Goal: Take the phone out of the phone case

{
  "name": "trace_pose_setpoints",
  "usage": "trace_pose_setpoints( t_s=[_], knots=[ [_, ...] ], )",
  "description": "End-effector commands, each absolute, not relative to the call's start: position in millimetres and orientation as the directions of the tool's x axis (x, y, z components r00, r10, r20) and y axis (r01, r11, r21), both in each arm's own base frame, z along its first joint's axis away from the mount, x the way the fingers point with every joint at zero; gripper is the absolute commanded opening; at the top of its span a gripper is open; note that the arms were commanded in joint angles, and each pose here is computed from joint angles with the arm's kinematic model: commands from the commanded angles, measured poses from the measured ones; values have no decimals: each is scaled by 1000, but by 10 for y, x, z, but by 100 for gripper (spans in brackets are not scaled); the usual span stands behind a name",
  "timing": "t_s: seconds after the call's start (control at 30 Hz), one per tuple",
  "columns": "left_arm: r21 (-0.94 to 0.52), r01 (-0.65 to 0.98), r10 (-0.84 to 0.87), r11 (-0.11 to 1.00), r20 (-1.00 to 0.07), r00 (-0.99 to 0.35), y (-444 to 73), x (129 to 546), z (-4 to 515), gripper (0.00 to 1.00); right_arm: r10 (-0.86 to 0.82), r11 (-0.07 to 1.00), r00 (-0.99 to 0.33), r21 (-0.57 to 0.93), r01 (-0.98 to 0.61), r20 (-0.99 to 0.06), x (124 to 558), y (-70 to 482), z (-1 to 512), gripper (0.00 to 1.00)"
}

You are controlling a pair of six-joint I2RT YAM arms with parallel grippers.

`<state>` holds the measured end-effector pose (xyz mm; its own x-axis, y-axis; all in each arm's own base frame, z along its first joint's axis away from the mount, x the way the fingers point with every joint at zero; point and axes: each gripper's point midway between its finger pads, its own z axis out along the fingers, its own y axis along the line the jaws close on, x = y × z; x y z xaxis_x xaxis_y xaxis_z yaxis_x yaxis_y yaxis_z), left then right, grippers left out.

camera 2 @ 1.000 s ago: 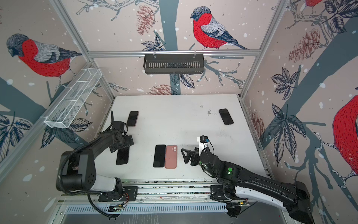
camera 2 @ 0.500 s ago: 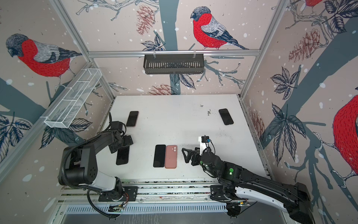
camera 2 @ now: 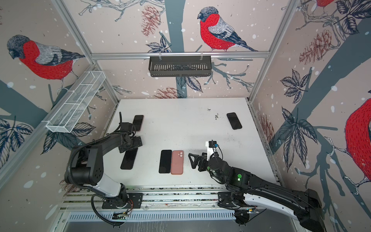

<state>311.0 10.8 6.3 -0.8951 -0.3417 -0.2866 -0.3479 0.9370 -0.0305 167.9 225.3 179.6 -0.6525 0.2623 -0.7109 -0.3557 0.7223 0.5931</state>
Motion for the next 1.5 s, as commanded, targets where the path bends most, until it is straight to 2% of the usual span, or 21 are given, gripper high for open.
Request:
trace_pose_setpoints(
  t_s=[0.0, 0.23, 0.47, 0.6, 0.77, 0.87, 1.07, 1.27, 1.37, 1.47],
  knots=[
    [-127, -307, -319, 943, -86, -944, -211, 2731, -116, 97, 282, 721, -644, 600, -347, -711, 1702, 2239, 1828, 99],
    [-149, -256, -267, 955, -63, -962, -393, 2703, -152, 97, 284, 725, -643, 598, -341, -711, 1712, 2216, 1817, 99],
    [90, -283, -272, 955, -124, -954, -124, 2646, -53, 97, 290, 721, -640, 602, -342, -711, 1705, 2190, 1836, 99],
    [186, -321, -287, 929, -188, -939, -20, 2633, 85, 98, 297, 713, -639, 609, -346, -710, 1703, 2191, 1839, 99],
    [281, -349, -294, 894, -220, -930, 43, 2580, 152, 98, 299, 701, -640, 618, -357, -708, 1701, 2218, 1858, 99],
    [234, -410, -351, 882, -256, -901, 26, 2573, 213, 98, 299, 697, -637, 618, -363, -711, 1703, 2220, 1883, 99],
    [-130, -539, -548, 832, -339, -764, -126, 2573, 515, 98, 300, 692, -635, 621, -369, -712, 1693, 2213, 1894, 99],
    [-298, -549, -620, 781, -477, -623, -75, 2481, 983, 98, 312, 678, -636, 634, -371, -706, 1693, 2223, 1893, 99],
    [-380, -549, -667, 744, -465, -582, -125, 2396, 997, 98, 313, 675, -638, 637, -372, -704, 1694, 2236, 1883, 99],
    [-410, -630, -748, 659, -446, -492, -28, 2271, 934, 97, 311, 674, -641, 639, -372, -702, 1693, 2248, 1866, 99]
  ],
)
